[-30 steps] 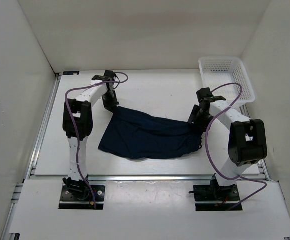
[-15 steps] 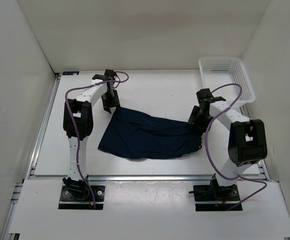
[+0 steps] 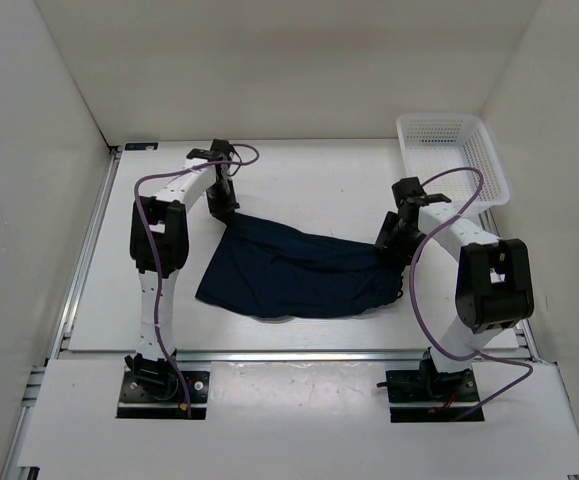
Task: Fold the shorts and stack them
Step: Fold the shorts
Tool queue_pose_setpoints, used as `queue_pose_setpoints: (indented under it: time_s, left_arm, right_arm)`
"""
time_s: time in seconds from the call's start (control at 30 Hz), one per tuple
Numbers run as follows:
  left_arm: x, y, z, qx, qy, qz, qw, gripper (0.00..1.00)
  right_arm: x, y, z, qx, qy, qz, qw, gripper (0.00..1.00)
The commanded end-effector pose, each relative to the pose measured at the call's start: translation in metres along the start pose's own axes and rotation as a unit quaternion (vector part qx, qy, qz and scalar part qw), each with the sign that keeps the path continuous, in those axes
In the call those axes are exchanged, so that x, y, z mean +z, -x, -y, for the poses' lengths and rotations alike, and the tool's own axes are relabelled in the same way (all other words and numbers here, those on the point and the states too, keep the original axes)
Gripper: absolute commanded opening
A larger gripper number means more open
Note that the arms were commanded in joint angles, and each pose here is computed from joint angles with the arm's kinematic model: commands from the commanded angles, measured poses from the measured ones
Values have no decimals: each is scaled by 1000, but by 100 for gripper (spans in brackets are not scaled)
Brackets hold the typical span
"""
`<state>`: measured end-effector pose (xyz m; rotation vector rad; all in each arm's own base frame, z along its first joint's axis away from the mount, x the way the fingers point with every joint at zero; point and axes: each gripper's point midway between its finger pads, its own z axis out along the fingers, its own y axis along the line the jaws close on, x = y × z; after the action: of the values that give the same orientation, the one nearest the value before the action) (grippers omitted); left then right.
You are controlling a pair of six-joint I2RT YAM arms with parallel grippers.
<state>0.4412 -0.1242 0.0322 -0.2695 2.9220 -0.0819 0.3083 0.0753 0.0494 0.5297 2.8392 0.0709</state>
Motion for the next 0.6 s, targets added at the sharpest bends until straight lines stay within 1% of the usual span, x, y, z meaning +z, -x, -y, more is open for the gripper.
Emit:
queue_pose_setpoints:
  time_s: [0.0, 0.13, 0.2, 0.27, 0.3, 0.33, 0.37, 0.4, 0.43, 0.47, 0.5, 0.53, 0.57]
  left_arm:
    - [-44, 21, 9, 3, -22, 54, 998, 10]
    - [-73, 26, 12, -3, -34, 80, 996, 10]
    - [-85, 32, 19, -2, -53, 91, 994, 10]
    - [-86, 44, 27, -2, -65, 104, 992, 10]
    - [-84, 47, 28, -2, -64, 102, 993, 10]
    - [-68, 43, 27, -2, -53, 78, 996, 10]
    - [-70, 52, 31, -2, -57, 86, 995, 10]
    - [-66, 52, 33, -1, -60, 80, 995, 13]
    - [-54, 50, 35, -1, -59, 66, 996, 23]
    - [-52, 53, 36, -1, -60, 67, 996, 36]
    - [-53, 52, 37, 0, -65, 65, 996, 45]
    - [-53, 52, 37, 0, -65, 65, 996, 57]
    - [-55, 51, 37, 0, -66, 66, 996, 60]
  right_arm:
    - [-7, 0, 3, -7, 1, 12, 1000, 68]
    - [-7, 0, 3, -7, 1, 12, 1000, 68]
    - [-7, 1, 5, -7, -3, 14, 1000, 68]
    - [-7, 2, 6, -7, -7, 17, 1000, 68]
    - [-7, 3, 8, -7, -12, 20, 1000, 68]
    - [-4, 4, 11, -2, -22, 21, 1000, 68]
    - [-4, 6, 14, -2, -32, 27, 999, 68]
    - [-2, 4, 19, -3, -42, 28, 999, 68]
    - [-5, 7, 20, -2, -45, 36, 998, 68]
    - [-6, 6, 23, -2, -51, 39, 998, 69]
    - [-8, 7, 23, -1, -48, 44, 998, 69]
    - [-13, 8, 26, 0, -49, 53, 997, 80]
    - [-18, 7, 26, 0, -48, 55, 997, 84]
